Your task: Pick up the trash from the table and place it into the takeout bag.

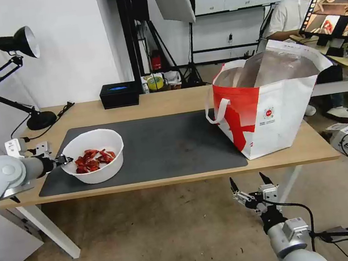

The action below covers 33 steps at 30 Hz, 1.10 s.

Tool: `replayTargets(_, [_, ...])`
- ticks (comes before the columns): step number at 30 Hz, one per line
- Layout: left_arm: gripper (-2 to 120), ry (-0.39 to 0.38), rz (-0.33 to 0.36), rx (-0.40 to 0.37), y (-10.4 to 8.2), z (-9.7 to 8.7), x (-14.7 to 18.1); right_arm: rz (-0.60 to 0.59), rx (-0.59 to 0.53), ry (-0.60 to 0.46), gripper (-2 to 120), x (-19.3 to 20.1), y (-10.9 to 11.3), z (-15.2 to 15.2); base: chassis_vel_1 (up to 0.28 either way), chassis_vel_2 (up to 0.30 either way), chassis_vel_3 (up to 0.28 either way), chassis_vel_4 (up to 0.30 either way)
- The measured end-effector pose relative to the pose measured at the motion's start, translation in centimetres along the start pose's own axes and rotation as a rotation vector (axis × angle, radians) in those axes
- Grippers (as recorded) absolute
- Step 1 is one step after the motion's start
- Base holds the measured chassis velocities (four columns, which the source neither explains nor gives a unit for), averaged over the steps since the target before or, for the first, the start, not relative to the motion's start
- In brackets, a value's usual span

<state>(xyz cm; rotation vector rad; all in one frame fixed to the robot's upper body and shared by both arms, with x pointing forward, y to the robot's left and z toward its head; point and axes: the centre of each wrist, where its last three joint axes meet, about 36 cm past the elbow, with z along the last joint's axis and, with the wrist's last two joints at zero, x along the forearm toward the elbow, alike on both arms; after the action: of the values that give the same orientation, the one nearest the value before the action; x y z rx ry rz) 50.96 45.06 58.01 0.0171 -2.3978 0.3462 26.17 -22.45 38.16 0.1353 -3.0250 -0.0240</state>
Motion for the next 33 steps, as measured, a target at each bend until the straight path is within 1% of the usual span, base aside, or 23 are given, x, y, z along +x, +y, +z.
replayTargets(1, [0,-0.020,0.028,0.004,-0.3,-0.5,0.5,0.000,0.000,0.000,100,0.0,0.0,0.0,0.000,0.000,0.000,0.000])
replayTargets(3, [0,-0.020,0.028,0.004,-0.3,-0.5,0.5,0.000,0.000,0.000,100,0.0,0.0,0.0,0.000,0.000,0.000,0.000])
replayTargets(5, [0,-0.047,0.061,0.004,-0.9,-1.0,1.3,0.000,0.000,0.000,100,0.0,0.0,0.0,0.000,0.000,0.000,0.000])
replayTargets(7, [0,-0.048,0.063,0.004,-0.9,-1.1,1.3,0.000,0.000,0.000,100,0.0,0.0,0.0,0.000,0.000,0.000,0.000])
replayTargets(9, [0,-0.072,0.096,-0.002,-1.8,-1.4,2.2,0.000,0.000,0.000,100,0.0,0.0,0.0,0.000,0.000,0.000,0.000])
replayTargets(10, [0,-0.072,0.096,-0.002,-1.8,-1.4,2.2,0.000,0.000,0.000,100,0.0,0.0,0.0,0.000,0.000,0.000,0.000])
replayTargets(11, [0,-0.085,0.124,-0.013,-2.7,-1.6,2.9,0.000,0.000,0.000,100,0.0,0.0,0.0,0.000,0.000,0.000,0.000])
replayTargets(14, [0,-0.096,0.146,-0.023,-3.4,-1.8,3.4,0.000,0.000,0.000,100,0.0,0.0,0.0,0.000,0.000,0.000,0.000])
replayTargets(15, [0,-0.111,0.175,-0.033,-4.3,-2.3,4.0,0.000,0.000,0.000,100,0.0,0.0,0.0,0.000,0.000,0.000,0.000])
replayTargets(16, [0,-0.111,0.175,-0.033,-4.3,-2.3,4.0,0.000,0.000,0.000,100,0.0,0.0,0.0,0.000,0.000,0.000,0.000])
replayTargets(19, [0,-0.123,0.209,-0.053,-5.7,-3.0,4.5,0.000,0.000,0.000,100,0.0,0.0,0.0,0.000,0.000,0.000,0.000])
replayTargets(20, [0,-0.123,0.209,-0.053,-5.7,-3.0,4.5,0.000,0.000,0.000,100,0.0,0.0,0.0,0.000,0.000,0.000,0.000])
replayTargets(22, [0,-0.130,0.233,-0.067,-6.7,-3.4,4.7,0.000,0.000,0.000,100,0.0,0.0,0.0,0.000,0.000,0.000,0.000])
replayTargets(23, [0,-0.134,0.257,-0.080,-7.9,-3.9,4.8,0.000,0.000,0.000,100,0.0,0.0,0.0,0.000,0.000,0.000,0.000])
replayTargets(24, [0,-0.134,0.257,-0.080,-7.9,-3.9,4.8,0.000,0.000,0.000,100,0.0,0.0,0.0,0.000,0.000,0.000,0.000])
replayTargets(25, [0,-0.139,0.272,-0.088,-8.8,-4.2,4.8,0.000,0.000,0.000,100,0.0,0.0,0.0,0.000,0.000,0.000,0.000])
replayTargets(26, [0,-0.142,0.296,-0.103,-10.2,-4.8,4.7,0.000,0.000,0.000,100,0.0,0.0,0.0,0.000,0.000,0.000,0.000])
replayTargets(27, [0,-0.145,0.308,-0.111,-11.1,-5.1,4.6,0.000,0.000,0.000,100,0.0,0.0,0.0,0.000,0.000,0.000,0.000])
replayTargets(28, [0,-0.145,0.308,-0.111,-11.1,-5.1,4.6,0.000,0.000,0.000,100,0.0,0.0,0.0,0.000,0.000,0.000,0.000])
replayTargets(29, [0,-0.150,0.328,-0.121,-12.5,-5.6,4.2,0.000,0.000,0.000,100,0.0,0.0,0.0,0.000,0.000,0.000,0.000])
replayTargets(30, [0,-0.149,0.339,-0.125,-13.2,-5.8,4.0,0.000,0.000,0.000,100,0.0,0.0,0.0,0.000,0.000,0.000,0.000])
replayTargets(32, [0,-0.148,0.343,-0.127,-13.5,-5.9,3.9,0.000,0.000,0.000,100,0.0,0.0,0.0,0.000,0.000,0.000,0.000])
replayTargets(33, [0,-0.144,0.352,-0.133,-14.1,-6.0,3.6,0.000,0.000,0.000,100,0.0,0.0,0.0,0.000,0.000,0.000,0.000])
